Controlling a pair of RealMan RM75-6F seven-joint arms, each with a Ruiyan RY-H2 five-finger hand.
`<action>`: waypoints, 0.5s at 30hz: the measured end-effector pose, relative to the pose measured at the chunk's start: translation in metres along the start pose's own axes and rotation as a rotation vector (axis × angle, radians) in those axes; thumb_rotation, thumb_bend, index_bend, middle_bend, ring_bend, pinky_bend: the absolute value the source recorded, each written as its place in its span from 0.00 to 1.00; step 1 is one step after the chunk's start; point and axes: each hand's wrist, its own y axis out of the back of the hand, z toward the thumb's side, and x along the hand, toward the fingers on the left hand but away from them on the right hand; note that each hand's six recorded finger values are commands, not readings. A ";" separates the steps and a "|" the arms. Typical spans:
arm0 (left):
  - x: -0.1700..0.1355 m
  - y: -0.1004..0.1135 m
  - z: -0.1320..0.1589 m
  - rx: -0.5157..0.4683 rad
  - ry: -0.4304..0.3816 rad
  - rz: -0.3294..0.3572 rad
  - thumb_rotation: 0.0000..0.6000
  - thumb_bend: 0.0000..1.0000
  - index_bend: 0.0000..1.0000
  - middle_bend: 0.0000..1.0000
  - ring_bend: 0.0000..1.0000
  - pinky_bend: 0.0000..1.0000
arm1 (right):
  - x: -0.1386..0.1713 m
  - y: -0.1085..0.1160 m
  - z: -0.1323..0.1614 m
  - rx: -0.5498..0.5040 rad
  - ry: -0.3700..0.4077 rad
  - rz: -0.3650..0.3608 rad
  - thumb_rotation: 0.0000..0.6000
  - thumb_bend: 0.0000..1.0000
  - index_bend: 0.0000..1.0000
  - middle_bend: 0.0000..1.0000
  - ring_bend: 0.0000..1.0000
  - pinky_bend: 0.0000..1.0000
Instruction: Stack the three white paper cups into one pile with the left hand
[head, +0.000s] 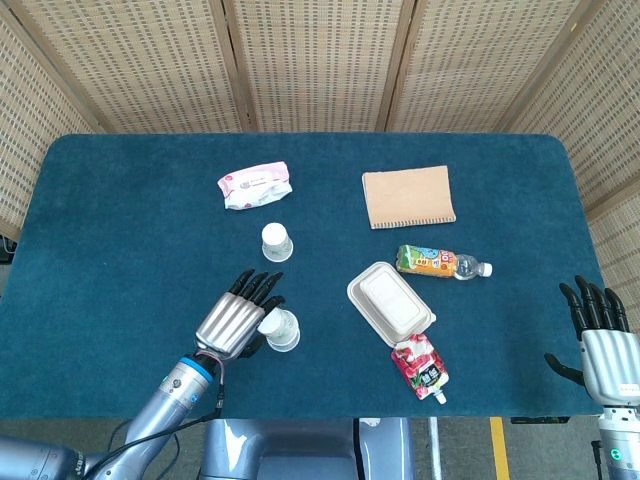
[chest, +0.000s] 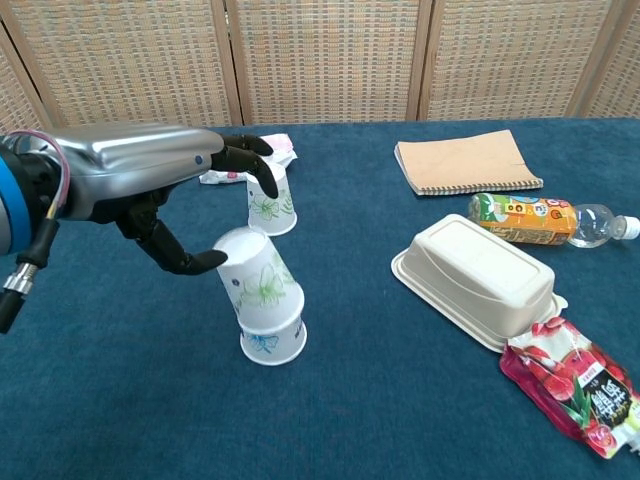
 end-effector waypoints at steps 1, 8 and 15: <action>0.001 -0.002 0.000 0.005 0.005 -0.009 1.00 0.32 0.11 0.00 0.00 0.00 | 0.000 0.000 0.000 0.000 0.000 0.000 1.00 0.06 0.00 0.00 0.00 0.00; 0.003 -0.005 -0.004 0.007 0.036 -0.008 1.00 0.32 0.10 0.00 0.00 0.00 | 0.000 0.000 0.000 0.000 0.000 0.000 1.00 0.06 0.00 0.00 0.00 0.00; 0.001 0.017 -0.034 -0.019 0.120 0.072 1.00 0.32 0.11 0.00 0.00 0.00 | 0.000 0.000 0.000 0.000 0.000 0.000 1.00 0.06 0.00 0.00 0.00 0.00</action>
